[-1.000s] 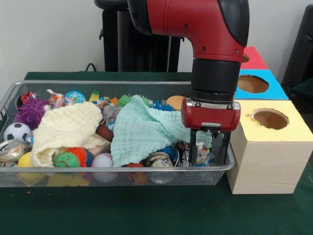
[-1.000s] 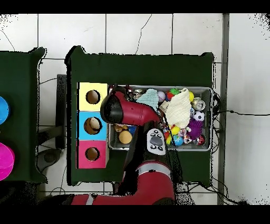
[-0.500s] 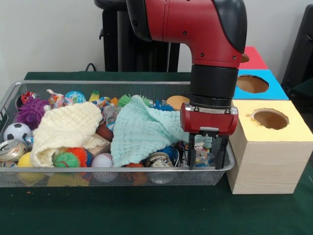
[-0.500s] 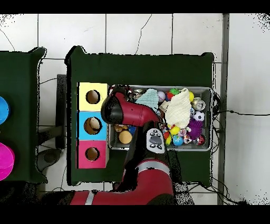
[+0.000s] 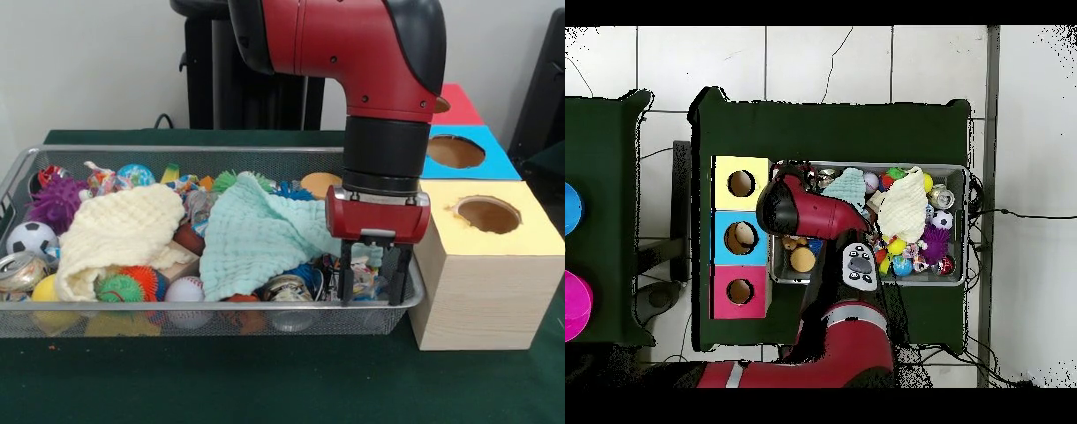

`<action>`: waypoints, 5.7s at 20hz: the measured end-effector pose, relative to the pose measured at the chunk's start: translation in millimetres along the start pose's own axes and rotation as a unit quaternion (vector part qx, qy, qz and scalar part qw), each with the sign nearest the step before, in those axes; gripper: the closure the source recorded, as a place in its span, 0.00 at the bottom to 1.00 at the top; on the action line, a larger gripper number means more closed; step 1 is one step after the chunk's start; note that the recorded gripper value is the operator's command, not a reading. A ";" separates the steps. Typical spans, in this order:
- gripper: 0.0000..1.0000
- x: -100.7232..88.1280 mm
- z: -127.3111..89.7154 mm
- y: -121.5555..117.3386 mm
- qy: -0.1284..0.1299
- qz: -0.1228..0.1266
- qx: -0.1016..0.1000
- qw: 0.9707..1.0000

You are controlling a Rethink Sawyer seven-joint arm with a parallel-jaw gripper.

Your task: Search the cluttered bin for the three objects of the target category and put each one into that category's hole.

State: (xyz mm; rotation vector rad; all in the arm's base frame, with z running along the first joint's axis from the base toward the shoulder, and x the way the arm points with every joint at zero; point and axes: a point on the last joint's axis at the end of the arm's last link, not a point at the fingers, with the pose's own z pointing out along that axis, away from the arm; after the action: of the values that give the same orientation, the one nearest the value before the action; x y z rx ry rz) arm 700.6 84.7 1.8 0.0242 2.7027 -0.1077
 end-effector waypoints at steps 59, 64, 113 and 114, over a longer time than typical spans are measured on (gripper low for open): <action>0.00 83.1 -1.6 7.9 0.043 -0.004 0.004 0.999; 0.00 79.7 -3.4 10.8 0.042 0.002 0.001 0.999; 1.00 51.9 31.3 12.9 -0.013 0.030 0.000 0.999; 1.00 51.9 31.4 13.0 -0.013 0.030 0.000 0.999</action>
State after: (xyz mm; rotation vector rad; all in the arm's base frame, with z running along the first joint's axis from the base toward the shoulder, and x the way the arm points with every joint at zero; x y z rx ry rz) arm 667.2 95.2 -49.5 0.1041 2.6740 -0.0891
